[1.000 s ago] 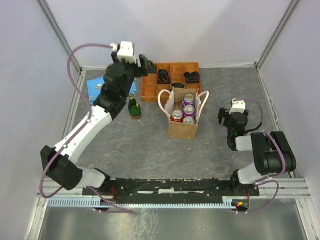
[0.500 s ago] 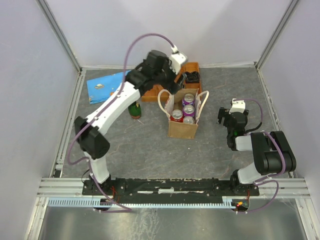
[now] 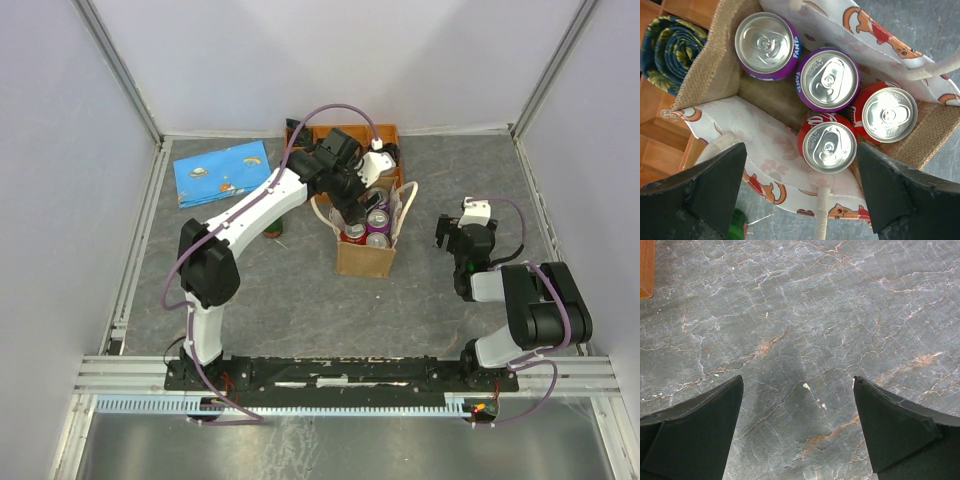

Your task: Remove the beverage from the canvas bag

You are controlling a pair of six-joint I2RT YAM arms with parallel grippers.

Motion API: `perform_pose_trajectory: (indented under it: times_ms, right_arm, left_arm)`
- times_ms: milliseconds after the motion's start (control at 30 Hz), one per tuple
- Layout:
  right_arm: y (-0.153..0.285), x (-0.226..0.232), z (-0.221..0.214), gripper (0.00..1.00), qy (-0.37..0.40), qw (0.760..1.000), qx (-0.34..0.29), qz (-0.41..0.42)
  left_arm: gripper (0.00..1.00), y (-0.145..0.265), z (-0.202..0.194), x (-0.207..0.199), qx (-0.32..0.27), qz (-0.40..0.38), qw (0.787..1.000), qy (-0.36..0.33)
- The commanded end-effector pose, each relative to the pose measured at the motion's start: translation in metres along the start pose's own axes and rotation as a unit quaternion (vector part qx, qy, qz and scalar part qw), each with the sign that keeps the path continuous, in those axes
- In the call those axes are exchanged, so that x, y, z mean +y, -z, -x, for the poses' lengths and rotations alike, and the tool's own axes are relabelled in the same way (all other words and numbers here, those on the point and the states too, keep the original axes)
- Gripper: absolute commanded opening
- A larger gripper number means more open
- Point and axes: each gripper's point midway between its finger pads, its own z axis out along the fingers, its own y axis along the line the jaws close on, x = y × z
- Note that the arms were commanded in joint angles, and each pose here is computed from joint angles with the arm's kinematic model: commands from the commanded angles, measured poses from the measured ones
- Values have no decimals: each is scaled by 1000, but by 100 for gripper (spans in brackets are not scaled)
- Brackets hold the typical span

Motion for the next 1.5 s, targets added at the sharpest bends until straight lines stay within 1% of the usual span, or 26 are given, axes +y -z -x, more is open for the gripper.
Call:
perform_pose_trajectory:
  times_ms: [0,133,367,900,1133,1333,1367,1467]
  right_arm:
    - [-5,2,24,99,-11,999,-34,4]
    - [-5,2,24,99,-10,999,-34,4]
    - [-5,2,24,99,-11,999,-33,4]
    - [-5,2,24,99,-10,999,-33,4]
    - [-5,2,24,99,-10,999,-34,4]
    - [-5,2,24,99,-10,999,-34,4]
    - [-5,2,24,99,-10,999,-33,4]
    - [-5,2,24,99,-11,999,-34,4]
  left_arm:
    - [98,-1,1,-12,-9,-40,998,-37]
    - [100,-7,-12,-22,13,-65,996,-54]
    - [99,-19,-27,-31,39,-82,994,-60]
    - [99,-44,-55,-25,90,-76,990,-72]
    - [99,-65,-62,-25,90,-84,990,-71]
    - [100,-72,-58,-24,68,-77,992,-73]
    - [98,-72,-58,-24,66,-77,992,-72]
    - [90,-73,-58,-27,64,-86,992,-69]
